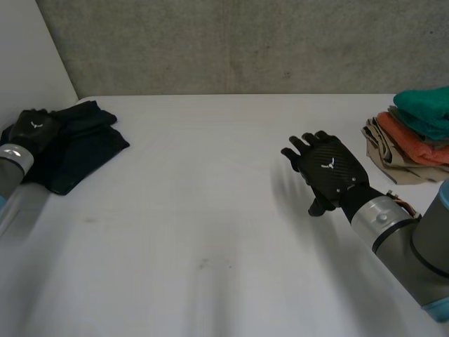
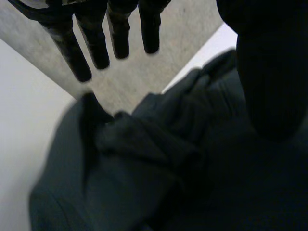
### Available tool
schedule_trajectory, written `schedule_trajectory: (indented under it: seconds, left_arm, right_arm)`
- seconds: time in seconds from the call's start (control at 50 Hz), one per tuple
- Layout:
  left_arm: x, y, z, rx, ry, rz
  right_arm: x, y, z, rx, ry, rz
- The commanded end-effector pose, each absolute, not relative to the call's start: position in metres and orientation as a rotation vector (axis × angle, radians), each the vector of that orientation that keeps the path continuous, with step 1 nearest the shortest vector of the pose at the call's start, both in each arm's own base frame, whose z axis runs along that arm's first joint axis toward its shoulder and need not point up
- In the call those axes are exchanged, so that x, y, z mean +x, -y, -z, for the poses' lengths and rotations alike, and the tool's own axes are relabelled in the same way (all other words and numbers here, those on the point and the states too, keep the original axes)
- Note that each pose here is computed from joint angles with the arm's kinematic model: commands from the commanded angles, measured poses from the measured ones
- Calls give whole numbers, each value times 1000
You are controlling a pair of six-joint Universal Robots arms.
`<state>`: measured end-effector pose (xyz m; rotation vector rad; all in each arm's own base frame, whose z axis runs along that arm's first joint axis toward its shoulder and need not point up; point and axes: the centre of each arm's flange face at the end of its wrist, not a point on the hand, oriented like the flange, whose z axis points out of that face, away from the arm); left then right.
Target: Fold the laundry.
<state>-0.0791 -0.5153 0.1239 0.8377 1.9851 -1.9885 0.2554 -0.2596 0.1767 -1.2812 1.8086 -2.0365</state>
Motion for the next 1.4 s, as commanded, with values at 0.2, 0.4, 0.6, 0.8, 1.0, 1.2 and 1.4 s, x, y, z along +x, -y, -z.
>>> schedule_trajectory:
  seconds: [0.2,0.4,0.6,0.8,1.0,1.2,1.4]
  left_arm:
    - [-80,522,-107,847,-1902,1886]
    - [-159,464,-188,881,-1891,2103]
    - [-297,320,-247,1061,-2215,2530]
    - [-364,247,-217,1273,-2504,2509]
    - [-348,252,-244,1168,-2415,2555]
    - [-277,255,-243,955,-2463,2260]
    - [-269,230,-213,1087,-2492,2078]
  right_arm:
    - [248,250,-162,-1267,-1878,1968]
    - [240,256,-164,-1244,-1903,1991]
    - [229,267,-169,-1207,-1938,2035]
    - [222,275,-176,-1150,-1999,2098]
    - [203,287,-213,-849,-2106,2123]
    - [202,269,-237,-781,-2326,1741]
    - [226,254,-200,-894,-2395,1473]
